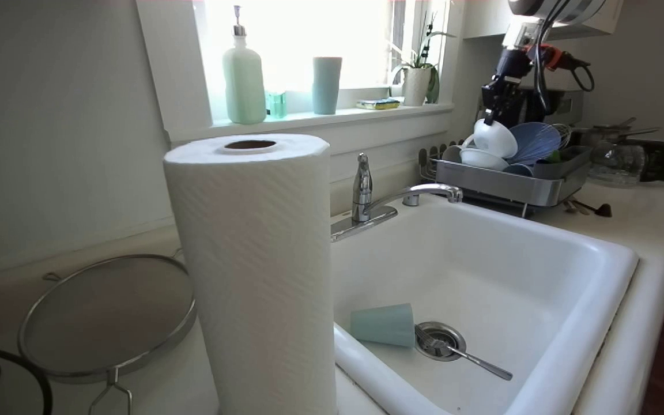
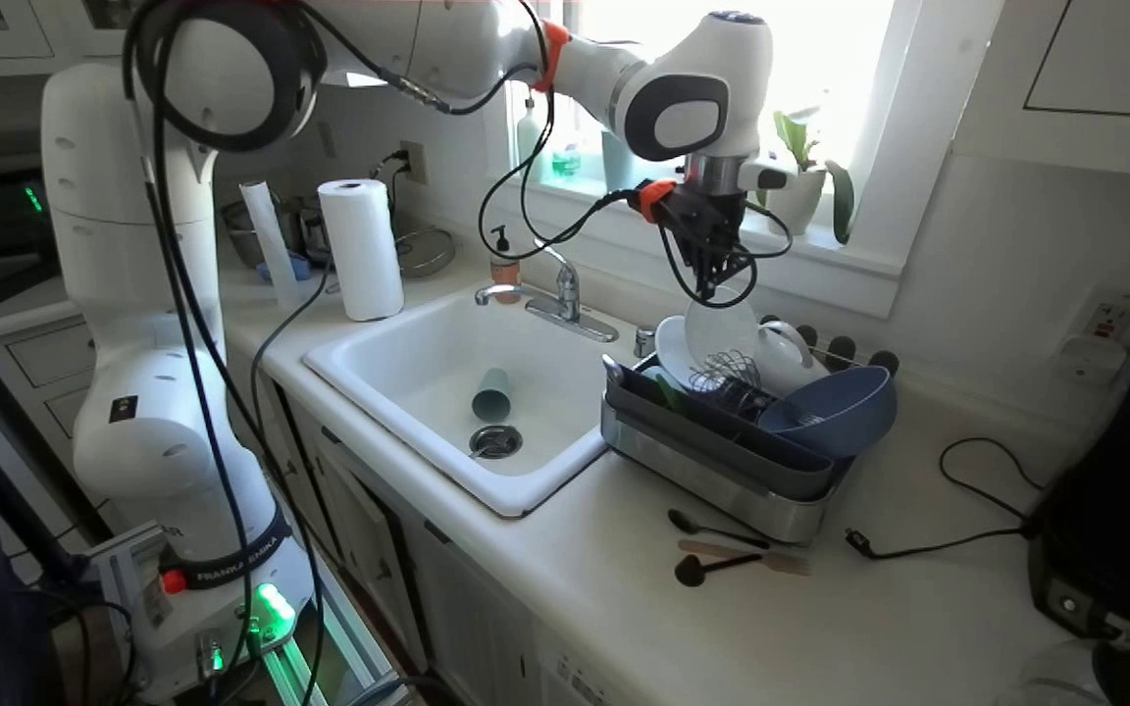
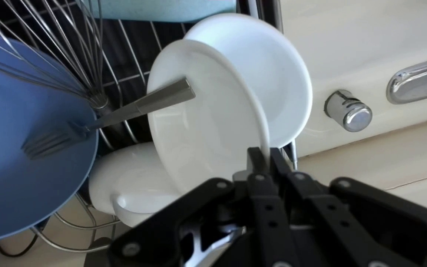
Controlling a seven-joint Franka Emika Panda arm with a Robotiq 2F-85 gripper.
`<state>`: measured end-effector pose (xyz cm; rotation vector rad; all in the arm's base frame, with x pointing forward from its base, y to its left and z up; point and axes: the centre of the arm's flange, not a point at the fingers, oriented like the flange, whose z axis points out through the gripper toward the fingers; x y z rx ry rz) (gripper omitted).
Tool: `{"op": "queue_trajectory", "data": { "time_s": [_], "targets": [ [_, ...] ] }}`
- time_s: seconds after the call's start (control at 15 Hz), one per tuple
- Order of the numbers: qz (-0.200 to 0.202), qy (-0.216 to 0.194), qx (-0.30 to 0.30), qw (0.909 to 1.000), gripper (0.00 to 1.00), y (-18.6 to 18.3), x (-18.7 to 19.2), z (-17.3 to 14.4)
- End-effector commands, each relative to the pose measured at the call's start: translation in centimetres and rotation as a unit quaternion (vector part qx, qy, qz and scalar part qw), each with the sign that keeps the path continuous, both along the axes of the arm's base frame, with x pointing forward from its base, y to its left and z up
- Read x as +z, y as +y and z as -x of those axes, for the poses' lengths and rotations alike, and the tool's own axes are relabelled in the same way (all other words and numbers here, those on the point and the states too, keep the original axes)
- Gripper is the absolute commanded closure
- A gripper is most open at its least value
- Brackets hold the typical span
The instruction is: Remove a white plate from the dishes drying rack and place it in the sink
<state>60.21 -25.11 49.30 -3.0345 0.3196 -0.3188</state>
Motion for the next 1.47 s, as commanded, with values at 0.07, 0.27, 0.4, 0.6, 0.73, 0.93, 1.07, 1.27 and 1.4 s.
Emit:
{"op": "queue_trajectory", "data": {
  "time_s": [0.07, 0.27, 0.4, 0.6, 0.73, 0.93, 1.07, 1.27, 1.4],
  "targets": [
    [0.001, -0.005, 0.002, 1.0000, 0.98, 1.9, 2.1, 1.1],
    [0.005, -0.006, 0.032, 0.9995, 0.98, 4.6, 2.4, 1.3],
    [0.006, -0.005, 0.053, 0.9985, 0.98, 6.6, 2.4, 1.1],
    [0.017, 0.001, 0.088, 0.9960, 0.98, 10.2, 2.0, 0.9],
    [0.033, 0.013, 0.107, 0.9936, 0.98, 12.4, 1.9, 1.0],
    [0.069, 0.031, 0.134, 0.9881, 0.98, 15.0, 1.1, 1.1],
    [0.088, 0.046, 0.151, 0.9835, 0.98, 16.3, 0.2, 1.3],
    [0.104, 0.067, 0.179, 0.9760, 0.98, 17.6, -1.9, 1.5],
    [0.116, 0.076, 0.201, 0.9696, 0.98, 18.6, -3.8, 2.0]
  ]
}}
